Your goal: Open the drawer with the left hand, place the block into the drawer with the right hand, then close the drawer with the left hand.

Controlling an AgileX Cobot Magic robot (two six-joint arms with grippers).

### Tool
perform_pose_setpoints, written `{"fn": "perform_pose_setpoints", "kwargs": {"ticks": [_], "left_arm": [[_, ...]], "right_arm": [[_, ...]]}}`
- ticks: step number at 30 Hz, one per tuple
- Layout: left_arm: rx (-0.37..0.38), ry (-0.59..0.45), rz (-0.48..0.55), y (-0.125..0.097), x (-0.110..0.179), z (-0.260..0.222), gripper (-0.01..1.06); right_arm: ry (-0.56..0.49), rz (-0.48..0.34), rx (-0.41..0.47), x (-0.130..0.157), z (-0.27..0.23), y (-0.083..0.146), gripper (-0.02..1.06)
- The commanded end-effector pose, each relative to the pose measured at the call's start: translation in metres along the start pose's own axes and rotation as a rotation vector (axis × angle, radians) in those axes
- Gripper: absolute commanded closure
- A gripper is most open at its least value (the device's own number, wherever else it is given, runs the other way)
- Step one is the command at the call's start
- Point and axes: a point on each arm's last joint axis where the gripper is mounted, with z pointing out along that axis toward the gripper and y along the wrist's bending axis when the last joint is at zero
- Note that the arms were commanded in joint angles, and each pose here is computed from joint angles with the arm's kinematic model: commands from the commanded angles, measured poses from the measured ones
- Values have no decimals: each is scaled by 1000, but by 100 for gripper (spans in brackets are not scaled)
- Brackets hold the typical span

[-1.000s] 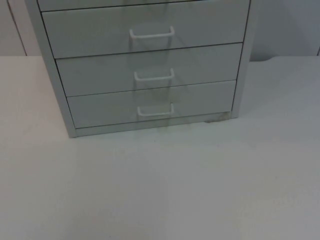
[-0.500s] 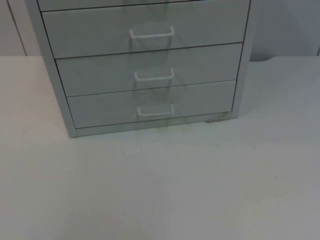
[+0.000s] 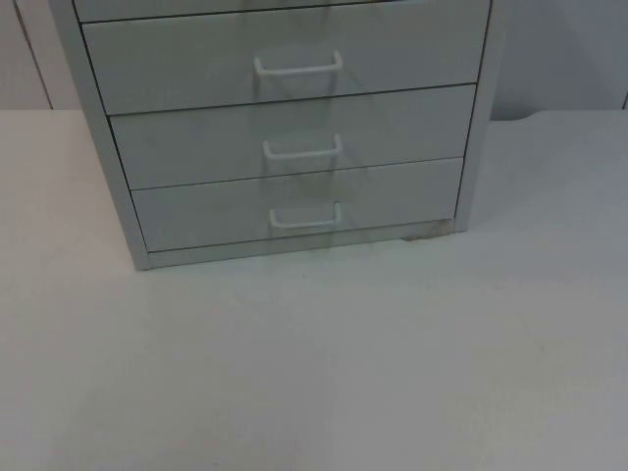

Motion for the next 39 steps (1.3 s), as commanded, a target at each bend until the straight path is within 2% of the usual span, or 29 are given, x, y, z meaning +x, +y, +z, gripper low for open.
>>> {"fn": "perform_pose_setpoints", "kwargs": {"ticks": [1, 4, 39], "left_arm": [[6, -10, -12, -1, 0, 1, 0], [6, -10, -12, -1, 0, 1, 0], [7, -10, -13, -1, 0, 1, 0]], "right_arm": [[-14, 3, 3, 0, -1, -1, -1], [-14, 29, 3, 0, -1, -1, -1], [-14, 31, 3, 0, -1, -1, -1]]}}
